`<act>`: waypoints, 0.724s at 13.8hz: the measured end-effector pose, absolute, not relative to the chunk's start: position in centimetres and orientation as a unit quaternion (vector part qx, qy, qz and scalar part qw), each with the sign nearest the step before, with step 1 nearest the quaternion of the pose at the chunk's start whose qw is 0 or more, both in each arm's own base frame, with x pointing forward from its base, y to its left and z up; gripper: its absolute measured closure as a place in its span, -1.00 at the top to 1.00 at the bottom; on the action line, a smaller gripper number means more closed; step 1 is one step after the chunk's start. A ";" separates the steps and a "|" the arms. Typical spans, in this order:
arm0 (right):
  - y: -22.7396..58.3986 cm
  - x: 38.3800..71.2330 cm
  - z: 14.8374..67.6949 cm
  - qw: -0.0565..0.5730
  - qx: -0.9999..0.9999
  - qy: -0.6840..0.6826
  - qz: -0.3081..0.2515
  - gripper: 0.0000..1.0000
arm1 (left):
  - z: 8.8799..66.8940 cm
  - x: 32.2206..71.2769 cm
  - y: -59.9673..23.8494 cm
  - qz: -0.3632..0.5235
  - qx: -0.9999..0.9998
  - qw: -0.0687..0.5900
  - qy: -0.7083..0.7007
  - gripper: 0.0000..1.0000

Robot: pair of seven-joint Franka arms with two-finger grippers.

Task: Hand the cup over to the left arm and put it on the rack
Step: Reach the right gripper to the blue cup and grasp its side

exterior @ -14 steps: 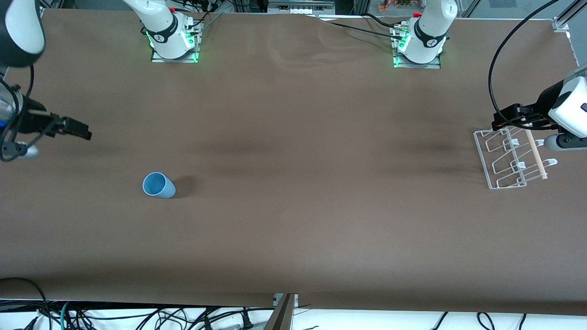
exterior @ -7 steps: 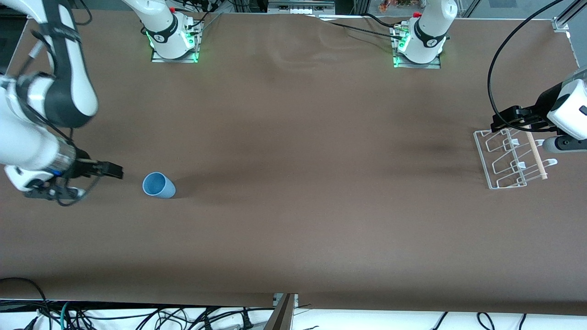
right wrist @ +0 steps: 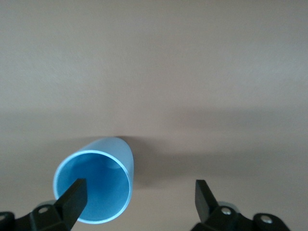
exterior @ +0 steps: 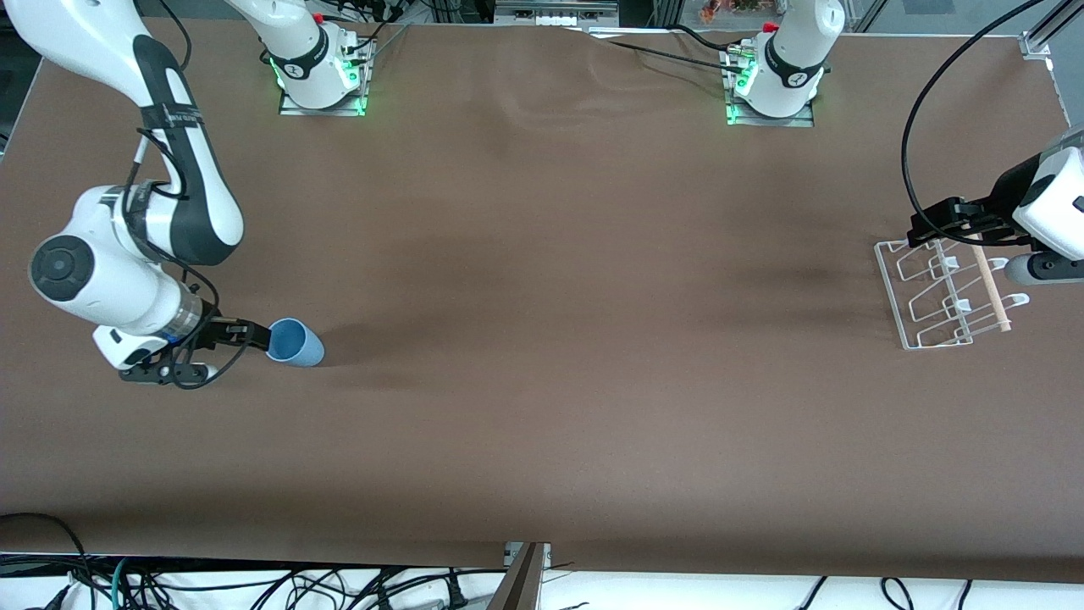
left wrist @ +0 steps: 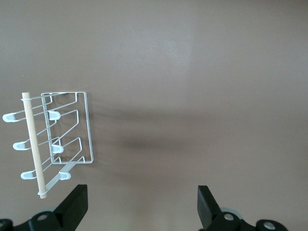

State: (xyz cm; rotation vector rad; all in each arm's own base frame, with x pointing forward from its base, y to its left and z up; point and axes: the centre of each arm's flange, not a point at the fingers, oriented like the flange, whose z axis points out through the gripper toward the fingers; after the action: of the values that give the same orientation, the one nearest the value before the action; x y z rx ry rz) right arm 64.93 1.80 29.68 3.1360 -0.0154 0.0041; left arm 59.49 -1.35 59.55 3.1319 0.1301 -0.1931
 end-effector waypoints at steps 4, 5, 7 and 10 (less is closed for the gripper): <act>2.0 64.1 26.8 0.003 1.000 -0.003 0.017 0.67 | 59.3 59.6 -1.4 -0.064 0.997 0.003 0.041 1.00; 2.1 63.9 26.0 0.003 1.000 -0.002 0.016 0.39 | 59.0 59.7 -1.5 -0.066 0.997 0.009 0.041 1.00; 2.1 63.8 24.6 0.003 1.000 -0.003 0.011 -0.06 | 58.5 59.9 -1.9 -0.072 0.997 0.016 0.039 1.00; 2.2 63.8 23.7 0.003 1.000 -0.003 0.009 -0.74 | 57.8 60.1 -3.8 -0.078 0.996 0.020 0.023 1.00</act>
State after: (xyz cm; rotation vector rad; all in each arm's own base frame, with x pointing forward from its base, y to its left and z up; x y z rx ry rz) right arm 63.79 2.23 23.72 3.1352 -0.0108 0.0276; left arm 60.10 -3.84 57.83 3.0922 0.0706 -0.2428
